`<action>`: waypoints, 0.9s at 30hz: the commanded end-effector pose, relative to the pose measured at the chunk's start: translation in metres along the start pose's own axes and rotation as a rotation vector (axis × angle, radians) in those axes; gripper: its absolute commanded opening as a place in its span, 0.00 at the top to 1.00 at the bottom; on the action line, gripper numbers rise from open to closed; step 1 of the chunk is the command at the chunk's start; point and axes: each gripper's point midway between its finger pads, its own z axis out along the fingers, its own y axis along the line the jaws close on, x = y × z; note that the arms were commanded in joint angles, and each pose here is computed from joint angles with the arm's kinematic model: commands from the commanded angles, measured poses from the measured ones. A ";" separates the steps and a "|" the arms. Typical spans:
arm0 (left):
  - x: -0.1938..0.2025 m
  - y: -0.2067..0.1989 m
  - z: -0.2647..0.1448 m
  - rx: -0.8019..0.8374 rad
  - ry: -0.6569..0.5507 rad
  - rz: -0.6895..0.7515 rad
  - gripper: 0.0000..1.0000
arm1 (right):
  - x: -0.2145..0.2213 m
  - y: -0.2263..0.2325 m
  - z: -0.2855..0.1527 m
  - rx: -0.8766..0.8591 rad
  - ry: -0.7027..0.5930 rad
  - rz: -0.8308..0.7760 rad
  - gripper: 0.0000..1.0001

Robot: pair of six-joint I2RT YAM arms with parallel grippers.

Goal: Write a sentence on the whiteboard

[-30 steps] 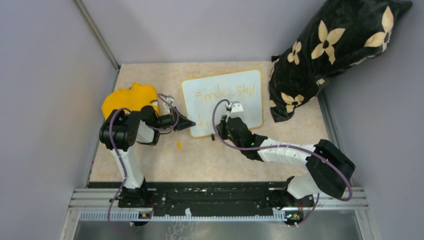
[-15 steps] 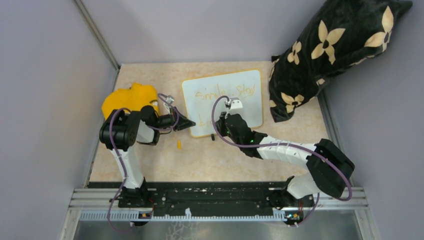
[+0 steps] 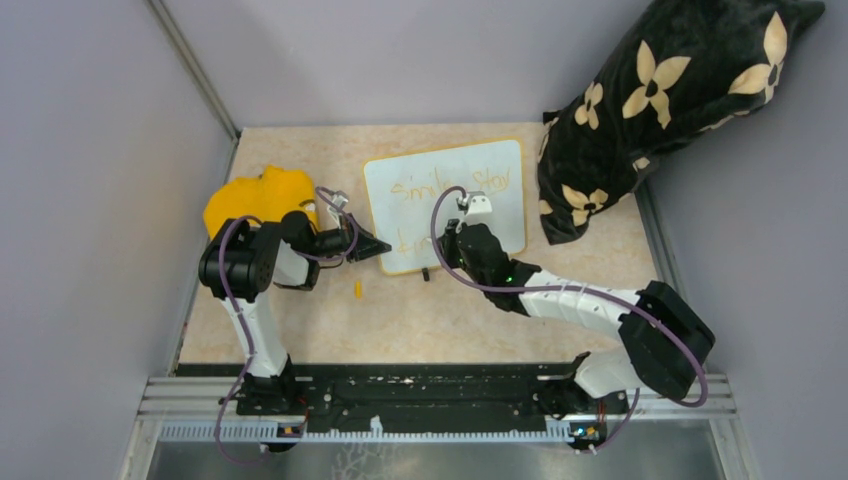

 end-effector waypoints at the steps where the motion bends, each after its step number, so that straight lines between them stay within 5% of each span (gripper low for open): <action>1: 0.011 0.016 -0.001 -0.056 0.005 -0.072 1.00 | -0.018 -0.014 -0.004 0.049 -0.066 0.018 1.00; 17: 0.011 0.015 -0.001 -0.054 0.007 -0.076 1.00 | 0.009 -0.025 -0.011 0.042 -0.016 0.023 1.00; 27: 0.011 0.015 -0.001 -0.054 0.007 -0.076 1.00 | -0.031 -0.009 -0.029 -0.022 -0.108 0.050 1.00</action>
